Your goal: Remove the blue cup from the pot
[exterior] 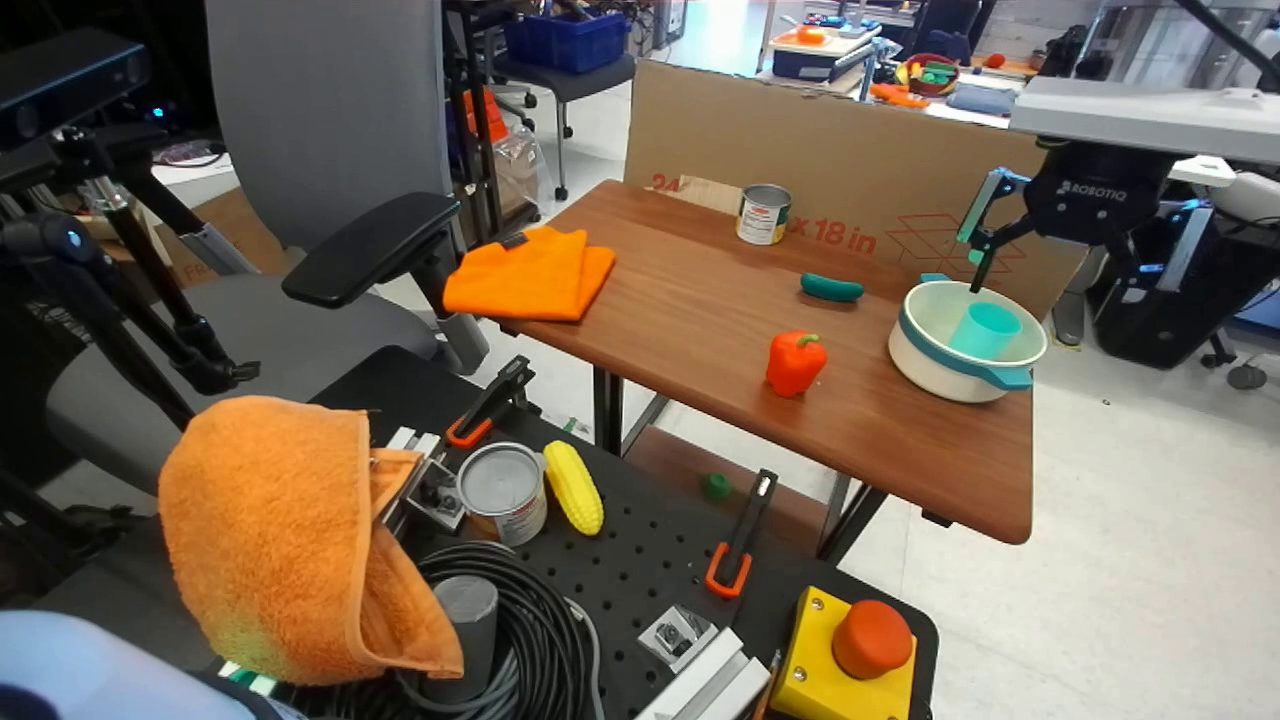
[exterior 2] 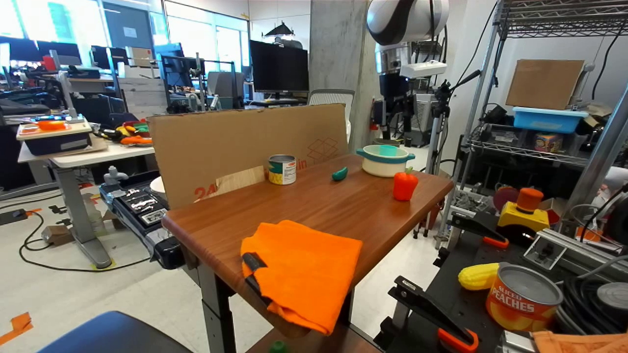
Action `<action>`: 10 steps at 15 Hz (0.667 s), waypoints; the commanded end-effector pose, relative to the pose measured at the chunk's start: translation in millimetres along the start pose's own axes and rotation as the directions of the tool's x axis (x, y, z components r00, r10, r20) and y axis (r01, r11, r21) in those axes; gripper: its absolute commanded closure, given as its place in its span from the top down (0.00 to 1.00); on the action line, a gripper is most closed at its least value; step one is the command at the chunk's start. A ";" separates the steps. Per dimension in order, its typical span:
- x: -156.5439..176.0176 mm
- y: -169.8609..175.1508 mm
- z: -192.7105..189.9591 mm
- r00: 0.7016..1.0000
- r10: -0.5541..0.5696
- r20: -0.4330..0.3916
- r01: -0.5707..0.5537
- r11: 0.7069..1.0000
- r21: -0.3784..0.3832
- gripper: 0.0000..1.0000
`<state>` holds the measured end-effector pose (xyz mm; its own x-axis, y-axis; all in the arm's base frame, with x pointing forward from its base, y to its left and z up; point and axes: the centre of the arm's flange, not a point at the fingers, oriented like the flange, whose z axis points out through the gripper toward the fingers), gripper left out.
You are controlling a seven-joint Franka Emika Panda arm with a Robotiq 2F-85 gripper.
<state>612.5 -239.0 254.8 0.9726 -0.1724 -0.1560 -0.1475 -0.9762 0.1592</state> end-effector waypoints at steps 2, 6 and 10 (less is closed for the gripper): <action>27.0 -7.2 11.8 0.996 -0.061 0.061 0.060 0.998 0.010 1.00; 33.6 -22.2 23.0 0.991 -0.091 0.093 0.091 0.996 0.013 1.00; 37.6 -30.8 31.8 0.984 -0.118 0.132 0.116 0.993 0.019 0.74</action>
<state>634.7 -219.4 216.2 0.9592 -0.1032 -0.2632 -0.0696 -0.9885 0.1340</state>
